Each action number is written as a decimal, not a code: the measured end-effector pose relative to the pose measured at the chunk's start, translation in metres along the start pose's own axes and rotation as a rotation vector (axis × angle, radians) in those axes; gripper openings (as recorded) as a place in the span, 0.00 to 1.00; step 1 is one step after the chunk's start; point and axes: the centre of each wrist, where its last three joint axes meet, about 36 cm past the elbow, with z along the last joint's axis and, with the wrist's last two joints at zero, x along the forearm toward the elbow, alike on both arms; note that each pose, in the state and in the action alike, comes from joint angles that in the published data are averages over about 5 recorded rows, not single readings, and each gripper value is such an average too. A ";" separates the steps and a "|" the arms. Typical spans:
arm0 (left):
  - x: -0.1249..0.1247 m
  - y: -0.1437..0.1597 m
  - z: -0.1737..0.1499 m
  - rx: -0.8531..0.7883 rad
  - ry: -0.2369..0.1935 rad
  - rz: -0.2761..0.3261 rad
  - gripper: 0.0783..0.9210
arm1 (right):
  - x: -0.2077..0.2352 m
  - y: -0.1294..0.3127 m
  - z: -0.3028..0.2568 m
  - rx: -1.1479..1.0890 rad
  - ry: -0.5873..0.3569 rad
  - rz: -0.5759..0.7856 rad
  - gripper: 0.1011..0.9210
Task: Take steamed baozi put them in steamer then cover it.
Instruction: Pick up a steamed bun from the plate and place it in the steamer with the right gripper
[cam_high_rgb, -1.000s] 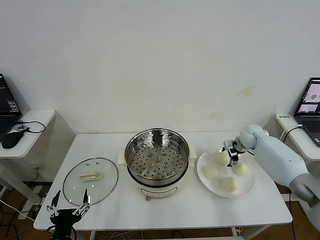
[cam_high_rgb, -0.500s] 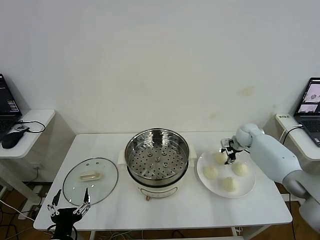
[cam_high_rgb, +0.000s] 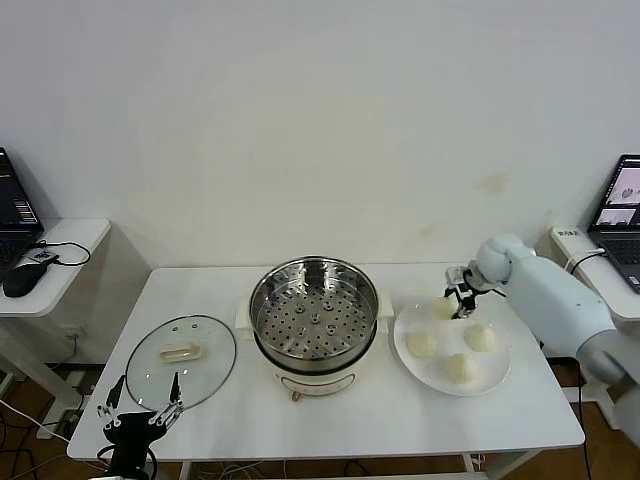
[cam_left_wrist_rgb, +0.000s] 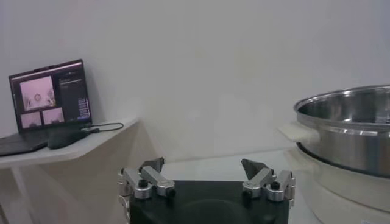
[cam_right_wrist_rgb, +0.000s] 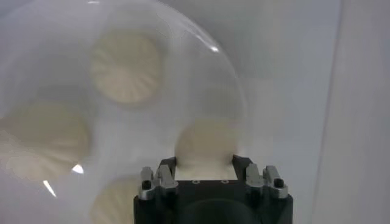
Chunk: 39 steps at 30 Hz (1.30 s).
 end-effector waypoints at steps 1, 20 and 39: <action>0.000 0.000 0.000 0.000 -0.001 0.001 0.88 | 0.009 -0.004 -0.003 0.007 -0.009 0.010 0.60; -0.005 0.002 -0.010 0.001 -0.035 0.019 0.88 | 0.138 -0.071 -0.140 0.303 -0.218 0.134 0.61; -0.009 0.011 -0.014 0.002 -0.048 -0.003 0.88 | 0.064 -0.063 -0.281 0.759 -0.291 0.088 0.61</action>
